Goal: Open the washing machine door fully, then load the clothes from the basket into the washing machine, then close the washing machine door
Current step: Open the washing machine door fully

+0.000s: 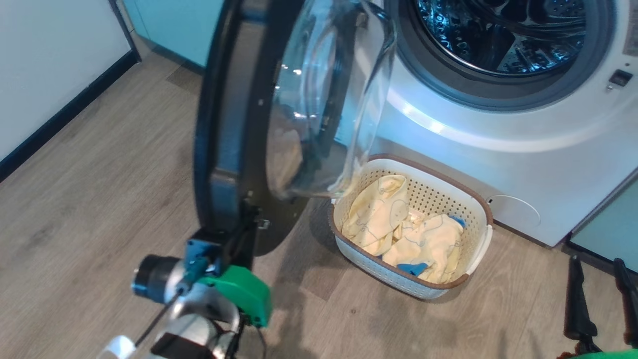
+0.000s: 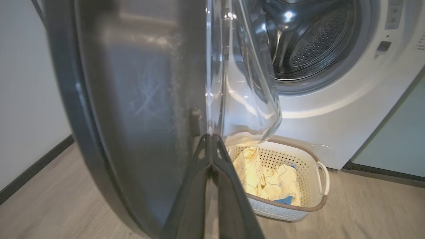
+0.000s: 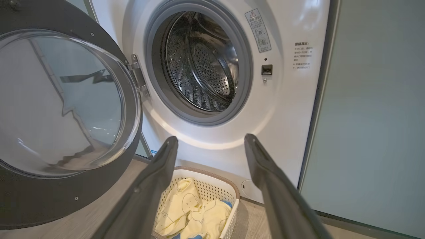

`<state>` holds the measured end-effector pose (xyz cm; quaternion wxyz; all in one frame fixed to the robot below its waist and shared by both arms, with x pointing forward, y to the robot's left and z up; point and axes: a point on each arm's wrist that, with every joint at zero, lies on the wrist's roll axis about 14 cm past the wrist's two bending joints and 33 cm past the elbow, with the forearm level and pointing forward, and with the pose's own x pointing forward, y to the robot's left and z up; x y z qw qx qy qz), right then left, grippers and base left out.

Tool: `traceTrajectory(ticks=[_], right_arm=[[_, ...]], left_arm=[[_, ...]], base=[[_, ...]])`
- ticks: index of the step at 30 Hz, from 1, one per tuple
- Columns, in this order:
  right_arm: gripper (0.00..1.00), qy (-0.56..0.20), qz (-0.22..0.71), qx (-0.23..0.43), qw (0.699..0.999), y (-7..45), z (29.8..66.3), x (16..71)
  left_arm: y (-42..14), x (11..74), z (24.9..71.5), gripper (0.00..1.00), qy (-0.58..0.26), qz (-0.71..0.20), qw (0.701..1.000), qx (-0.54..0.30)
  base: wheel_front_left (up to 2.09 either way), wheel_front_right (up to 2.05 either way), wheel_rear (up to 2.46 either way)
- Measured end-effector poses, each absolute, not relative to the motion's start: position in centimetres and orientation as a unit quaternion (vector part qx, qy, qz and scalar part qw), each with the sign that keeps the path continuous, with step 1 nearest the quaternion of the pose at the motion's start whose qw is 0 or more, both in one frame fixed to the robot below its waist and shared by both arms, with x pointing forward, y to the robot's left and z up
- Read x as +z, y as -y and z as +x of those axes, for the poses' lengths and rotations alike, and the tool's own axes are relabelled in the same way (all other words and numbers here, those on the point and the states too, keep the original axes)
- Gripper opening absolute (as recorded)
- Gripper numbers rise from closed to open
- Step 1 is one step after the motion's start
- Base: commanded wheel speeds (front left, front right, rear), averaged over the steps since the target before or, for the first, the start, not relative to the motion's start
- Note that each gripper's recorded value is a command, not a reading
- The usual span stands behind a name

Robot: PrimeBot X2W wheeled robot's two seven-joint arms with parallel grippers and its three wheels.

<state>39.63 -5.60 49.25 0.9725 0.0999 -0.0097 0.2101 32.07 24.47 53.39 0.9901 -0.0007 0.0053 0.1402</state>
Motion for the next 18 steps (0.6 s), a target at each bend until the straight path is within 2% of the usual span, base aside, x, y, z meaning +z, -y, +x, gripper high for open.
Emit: traceTrajectory(ticks=[18], right_arm=[[1.0, 0.011, 0.091, 0.196, 0.976, 6.7, 39.4, 49.2]], left_arm=[[-32.0, 51.5, 30.8, 0.0, -0.003, 0.037, 0.975, 0.218]], base=[[0.0, 0.0, 0.0]])
